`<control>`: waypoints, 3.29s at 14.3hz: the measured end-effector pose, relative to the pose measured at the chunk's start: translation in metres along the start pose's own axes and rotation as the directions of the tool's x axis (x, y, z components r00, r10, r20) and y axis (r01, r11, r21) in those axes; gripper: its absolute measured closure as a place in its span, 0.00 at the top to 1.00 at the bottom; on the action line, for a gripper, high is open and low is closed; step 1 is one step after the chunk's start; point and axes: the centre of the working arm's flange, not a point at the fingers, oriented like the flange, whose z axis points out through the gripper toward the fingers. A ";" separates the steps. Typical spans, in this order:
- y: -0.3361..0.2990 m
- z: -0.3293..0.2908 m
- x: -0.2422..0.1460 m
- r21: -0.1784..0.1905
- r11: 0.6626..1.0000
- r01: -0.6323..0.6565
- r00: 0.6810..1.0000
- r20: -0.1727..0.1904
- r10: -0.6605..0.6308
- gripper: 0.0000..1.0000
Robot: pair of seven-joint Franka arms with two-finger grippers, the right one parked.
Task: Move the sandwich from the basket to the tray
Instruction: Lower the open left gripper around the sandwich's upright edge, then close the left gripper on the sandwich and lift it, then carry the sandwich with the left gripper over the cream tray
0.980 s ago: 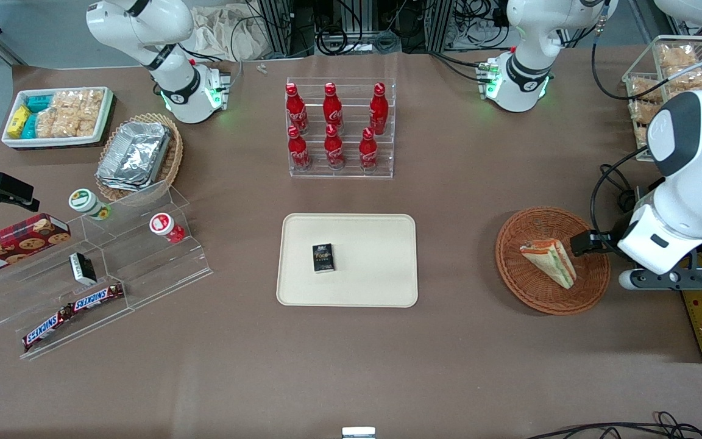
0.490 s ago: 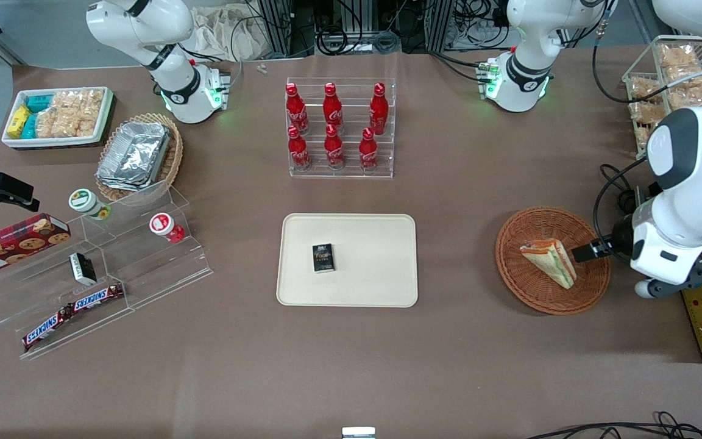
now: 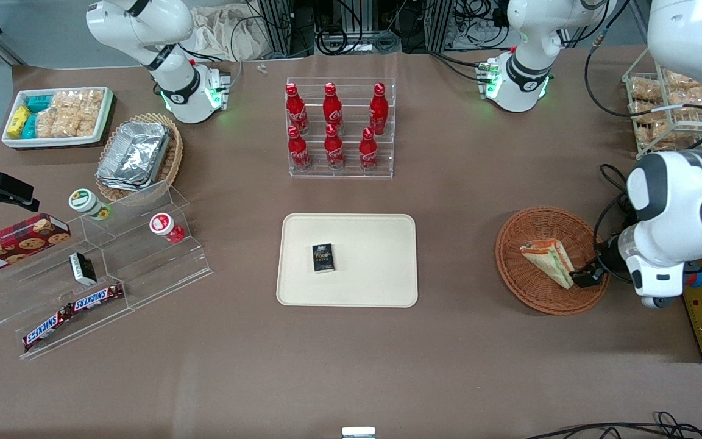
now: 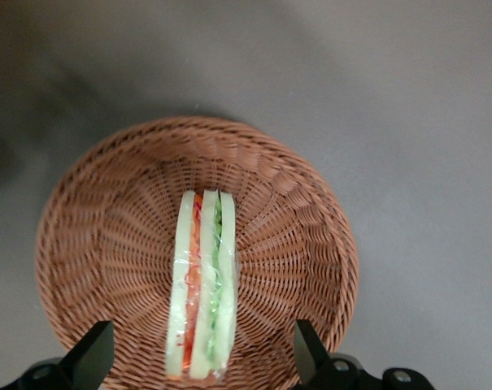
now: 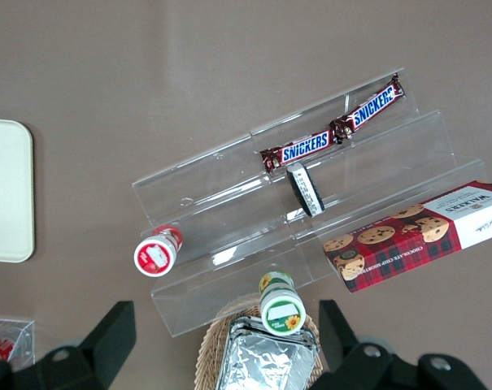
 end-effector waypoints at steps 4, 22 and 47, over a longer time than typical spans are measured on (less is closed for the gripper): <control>0.005 0.024 -0.007 0.029 0.995 0.098 0.995 0.025 -0.099 1.00; -0.026 0.091 -0.027 0.074 0.991 0.115 0.991 0.060 -0.120 1.00; 0.081 -0.146 -0.116 0.029 0.884 -0.467 0.884 0.031 0.466 0.19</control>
